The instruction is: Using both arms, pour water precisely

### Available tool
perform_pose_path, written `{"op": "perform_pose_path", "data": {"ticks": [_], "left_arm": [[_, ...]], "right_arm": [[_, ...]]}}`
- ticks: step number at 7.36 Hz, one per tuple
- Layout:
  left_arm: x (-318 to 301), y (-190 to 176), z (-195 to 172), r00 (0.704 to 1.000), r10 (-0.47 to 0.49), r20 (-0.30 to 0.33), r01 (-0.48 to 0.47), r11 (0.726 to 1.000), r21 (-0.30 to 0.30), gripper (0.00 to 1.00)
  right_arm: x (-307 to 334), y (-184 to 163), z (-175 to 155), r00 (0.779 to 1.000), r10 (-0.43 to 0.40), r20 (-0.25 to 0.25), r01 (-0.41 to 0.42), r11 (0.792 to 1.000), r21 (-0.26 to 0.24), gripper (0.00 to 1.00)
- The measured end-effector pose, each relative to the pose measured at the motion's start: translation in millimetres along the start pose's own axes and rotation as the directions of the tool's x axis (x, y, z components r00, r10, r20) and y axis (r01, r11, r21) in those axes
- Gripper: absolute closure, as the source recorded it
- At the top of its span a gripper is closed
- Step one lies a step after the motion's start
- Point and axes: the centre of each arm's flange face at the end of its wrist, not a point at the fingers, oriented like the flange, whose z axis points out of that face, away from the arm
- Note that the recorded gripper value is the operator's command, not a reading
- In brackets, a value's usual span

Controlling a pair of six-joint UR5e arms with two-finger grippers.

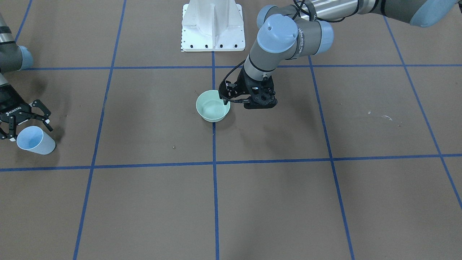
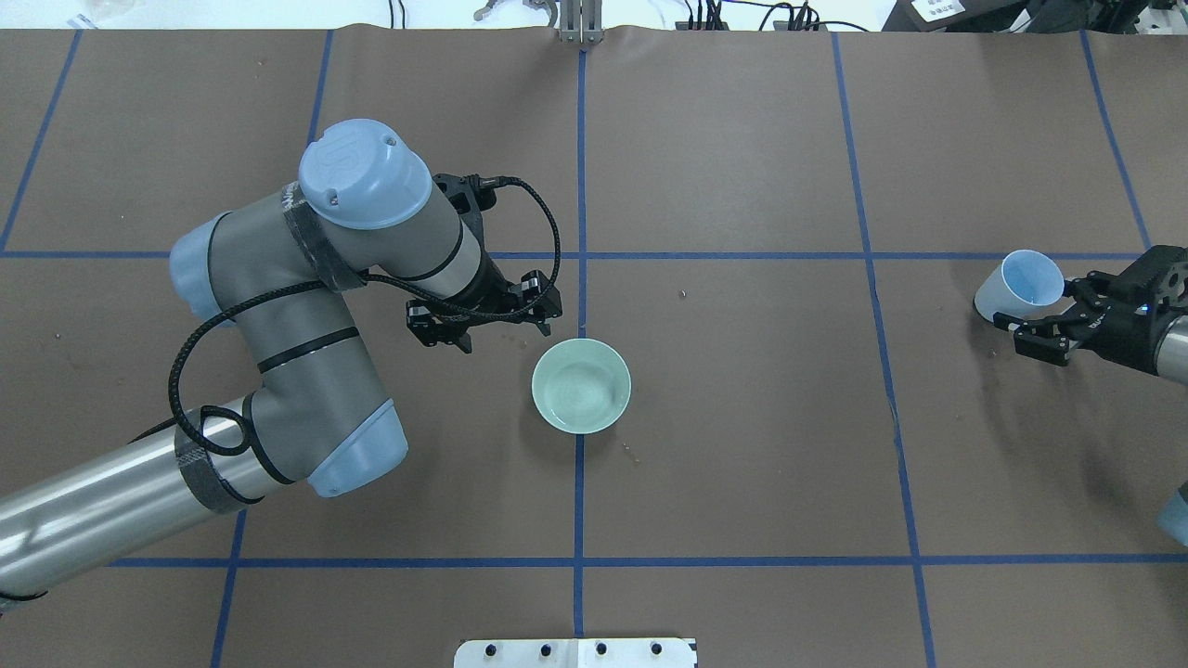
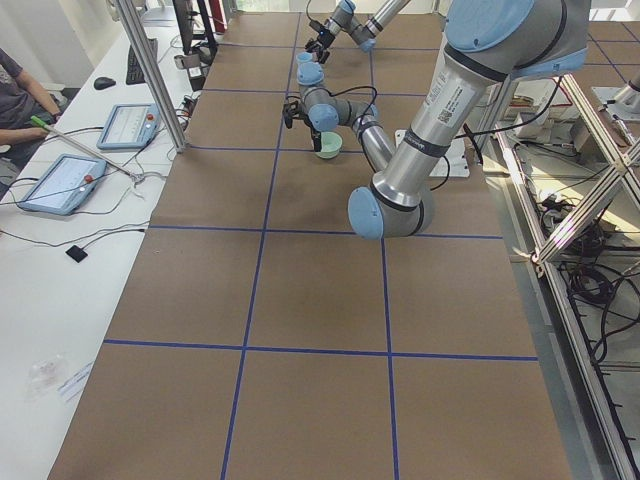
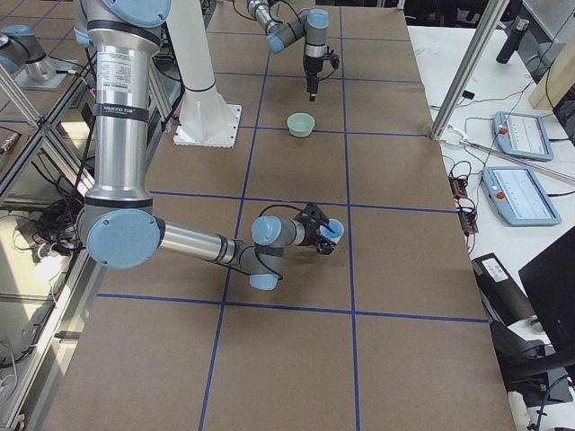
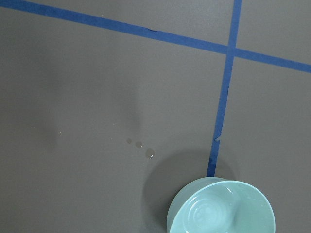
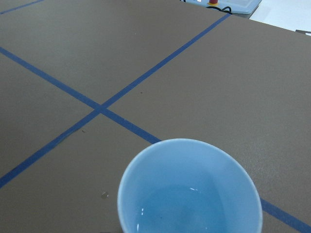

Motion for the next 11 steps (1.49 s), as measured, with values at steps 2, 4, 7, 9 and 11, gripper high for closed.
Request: {"op": "perform_pose_path", "data": {"ticks": [2, 4, 7, 9, 11], "left_arm": [[-0.5, -0.1, 0.3, 1.000, 0.000, 0.001, 0.000, 1.000, 0.000, 0.01], [-0.6, -0.1, 0.2, 1.000, 0.000, 0.001, 0.000, 1.000, 0.000, 0.01], [-0.5, 0.0, 0.1, 1.000, 0.000, 0.001, 0.000, 1.000, 0.000, 0.01], [-0.6, -0.2, 0.1, 1.000, 0.000, 0.001, 0.000, 1.000, 0.001, 0.01], [-2.5, -0.5, 1.3, 1.000, -0.002, 0.004, 0.002, 1.000, 0.001, 0.01]], "right_arm": [[-0.1, -2.5, 1.2, 1.000, 0.019, -0.005, -0.019, 1.000, 0.008, 0.07], [0.9, -3.9, 1.6, 0.999, 0.033, -0.017, -0.033, 0.999, 0.018, 0.07], [1.7, -6.8, 3.1, 0.998, 0.056, -0.031, -0.055, 0.998, 0.032, 0.07], [0.9, -9.6, 4.9, 0.997, 0.068, -0.033, -0.067, 0.997, 0.039, 0.07], [0.4, -10.9, 6.4, 0.997, 0.076, -0.032, -0.074, 0.996, 0.042, 0.08]]}}
